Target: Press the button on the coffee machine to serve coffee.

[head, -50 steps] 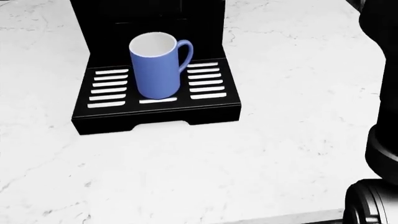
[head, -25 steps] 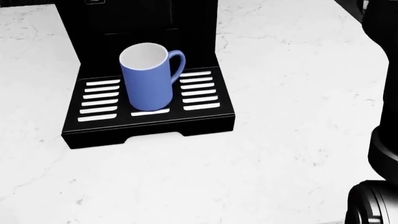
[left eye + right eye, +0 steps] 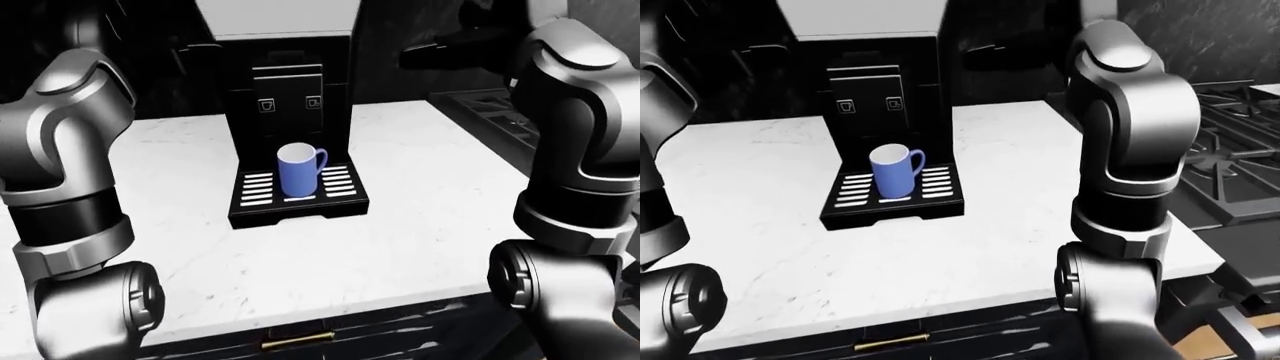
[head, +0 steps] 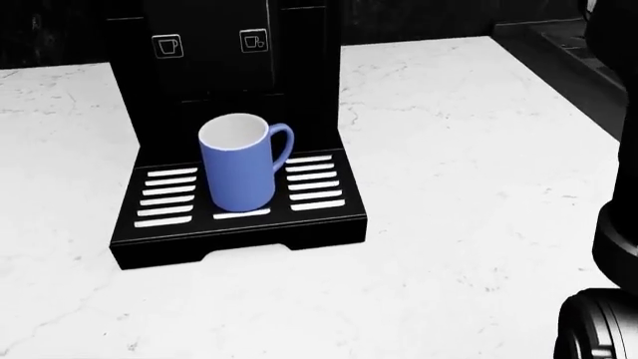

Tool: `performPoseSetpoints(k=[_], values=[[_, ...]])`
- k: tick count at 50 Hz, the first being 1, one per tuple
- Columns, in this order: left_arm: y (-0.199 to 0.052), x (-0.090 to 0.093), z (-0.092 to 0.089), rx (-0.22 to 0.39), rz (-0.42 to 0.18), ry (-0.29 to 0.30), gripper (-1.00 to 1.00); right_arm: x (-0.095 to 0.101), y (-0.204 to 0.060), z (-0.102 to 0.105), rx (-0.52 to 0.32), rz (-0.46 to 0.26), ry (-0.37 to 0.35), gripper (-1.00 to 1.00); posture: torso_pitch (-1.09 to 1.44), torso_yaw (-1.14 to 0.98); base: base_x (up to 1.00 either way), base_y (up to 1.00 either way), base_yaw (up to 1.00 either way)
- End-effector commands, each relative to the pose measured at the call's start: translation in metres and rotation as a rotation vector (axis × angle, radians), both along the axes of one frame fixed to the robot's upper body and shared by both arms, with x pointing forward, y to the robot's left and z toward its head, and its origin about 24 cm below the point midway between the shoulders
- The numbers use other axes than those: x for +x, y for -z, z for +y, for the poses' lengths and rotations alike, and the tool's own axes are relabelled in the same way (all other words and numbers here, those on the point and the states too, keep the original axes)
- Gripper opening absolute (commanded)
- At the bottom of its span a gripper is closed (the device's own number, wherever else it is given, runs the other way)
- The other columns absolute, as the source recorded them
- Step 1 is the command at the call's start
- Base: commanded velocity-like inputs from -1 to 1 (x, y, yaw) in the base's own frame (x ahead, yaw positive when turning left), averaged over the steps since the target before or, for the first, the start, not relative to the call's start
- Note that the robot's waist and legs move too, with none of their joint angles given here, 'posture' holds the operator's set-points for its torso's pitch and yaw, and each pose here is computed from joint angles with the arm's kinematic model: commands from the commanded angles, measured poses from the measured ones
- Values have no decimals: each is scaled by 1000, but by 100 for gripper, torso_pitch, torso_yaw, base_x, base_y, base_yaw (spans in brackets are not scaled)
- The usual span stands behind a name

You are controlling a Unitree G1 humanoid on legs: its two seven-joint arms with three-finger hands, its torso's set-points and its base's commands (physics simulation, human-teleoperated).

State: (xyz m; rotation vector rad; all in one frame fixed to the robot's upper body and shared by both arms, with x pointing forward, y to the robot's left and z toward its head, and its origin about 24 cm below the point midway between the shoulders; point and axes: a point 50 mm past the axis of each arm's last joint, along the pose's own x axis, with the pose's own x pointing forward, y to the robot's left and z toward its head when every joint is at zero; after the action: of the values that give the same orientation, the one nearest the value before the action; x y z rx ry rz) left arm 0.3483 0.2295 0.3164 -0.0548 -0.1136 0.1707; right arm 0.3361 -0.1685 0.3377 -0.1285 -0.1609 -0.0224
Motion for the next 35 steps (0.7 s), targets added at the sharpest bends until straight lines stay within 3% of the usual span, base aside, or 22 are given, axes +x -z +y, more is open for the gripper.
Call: performPoseSetpoints(k=[1,35], values=[[-20,-7,-1,9,-89,2,100,-7,-15,0,1,-82,1,100,-25,0,0,0,0],[-15,-8,-6,-6,-81,49,100,-7,-21,2,2,-87,-5,100,-43,0,0,0,0]])
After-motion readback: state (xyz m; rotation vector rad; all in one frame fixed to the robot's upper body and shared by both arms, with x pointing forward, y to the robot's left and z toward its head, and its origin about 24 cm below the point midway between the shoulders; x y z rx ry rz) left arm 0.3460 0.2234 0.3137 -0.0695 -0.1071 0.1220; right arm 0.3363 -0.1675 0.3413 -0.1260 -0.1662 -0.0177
